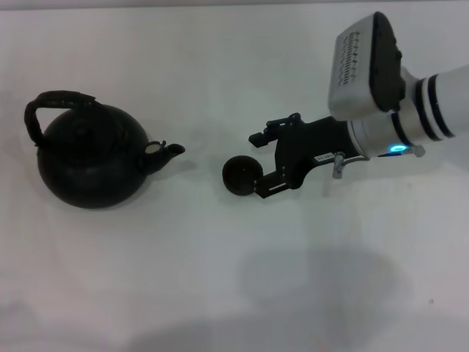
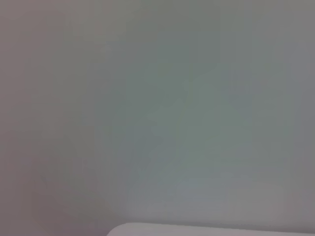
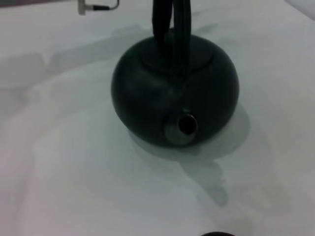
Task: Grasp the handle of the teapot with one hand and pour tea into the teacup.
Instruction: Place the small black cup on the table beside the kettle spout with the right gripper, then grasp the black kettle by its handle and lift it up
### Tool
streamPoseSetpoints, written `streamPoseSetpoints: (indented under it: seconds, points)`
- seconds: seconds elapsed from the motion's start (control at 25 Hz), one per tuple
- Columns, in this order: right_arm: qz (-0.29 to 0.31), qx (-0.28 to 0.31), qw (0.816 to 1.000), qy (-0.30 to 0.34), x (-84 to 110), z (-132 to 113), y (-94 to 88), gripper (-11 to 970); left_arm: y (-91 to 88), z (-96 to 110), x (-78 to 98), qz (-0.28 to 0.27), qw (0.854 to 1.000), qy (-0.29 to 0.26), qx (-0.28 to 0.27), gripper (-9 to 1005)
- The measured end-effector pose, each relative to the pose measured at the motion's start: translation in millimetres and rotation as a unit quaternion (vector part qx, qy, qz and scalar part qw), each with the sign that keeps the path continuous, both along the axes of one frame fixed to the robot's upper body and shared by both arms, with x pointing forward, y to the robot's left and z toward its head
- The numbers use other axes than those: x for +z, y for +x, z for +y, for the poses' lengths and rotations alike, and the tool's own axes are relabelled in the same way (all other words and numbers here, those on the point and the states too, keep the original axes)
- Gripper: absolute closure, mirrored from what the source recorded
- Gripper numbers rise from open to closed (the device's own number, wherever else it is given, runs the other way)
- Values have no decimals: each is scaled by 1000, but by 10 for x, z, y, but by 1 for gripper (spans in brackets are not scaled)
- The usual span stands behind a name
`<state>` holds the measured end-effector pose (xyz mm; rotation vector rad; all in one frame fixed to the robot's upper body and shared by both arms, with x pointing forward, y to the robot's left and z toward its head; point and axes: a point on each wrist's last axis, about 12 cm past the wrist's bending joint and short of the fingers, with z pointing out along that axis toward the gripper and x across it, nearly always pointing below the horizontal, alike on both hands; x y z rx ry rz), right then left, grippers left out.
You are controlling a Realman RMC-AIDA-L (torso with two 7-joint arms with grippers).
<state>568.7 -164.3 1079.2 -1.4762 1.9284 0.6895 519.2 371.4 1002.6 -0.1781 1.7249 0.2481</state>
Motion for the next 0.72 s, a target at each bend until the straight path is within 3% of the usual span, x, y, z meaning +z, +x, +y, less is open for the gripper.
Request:
streamPoseSetpoints:
  seconds: [0.4,0.72]
  points:
    - [27,0,995,92,286,-360,-39,99,1,-1,7,-2,1000,2,-2,298]
    - [-18,-90,970,226,451,-1112,-138,101,-114,44,0,-16,1000,8,3,297]
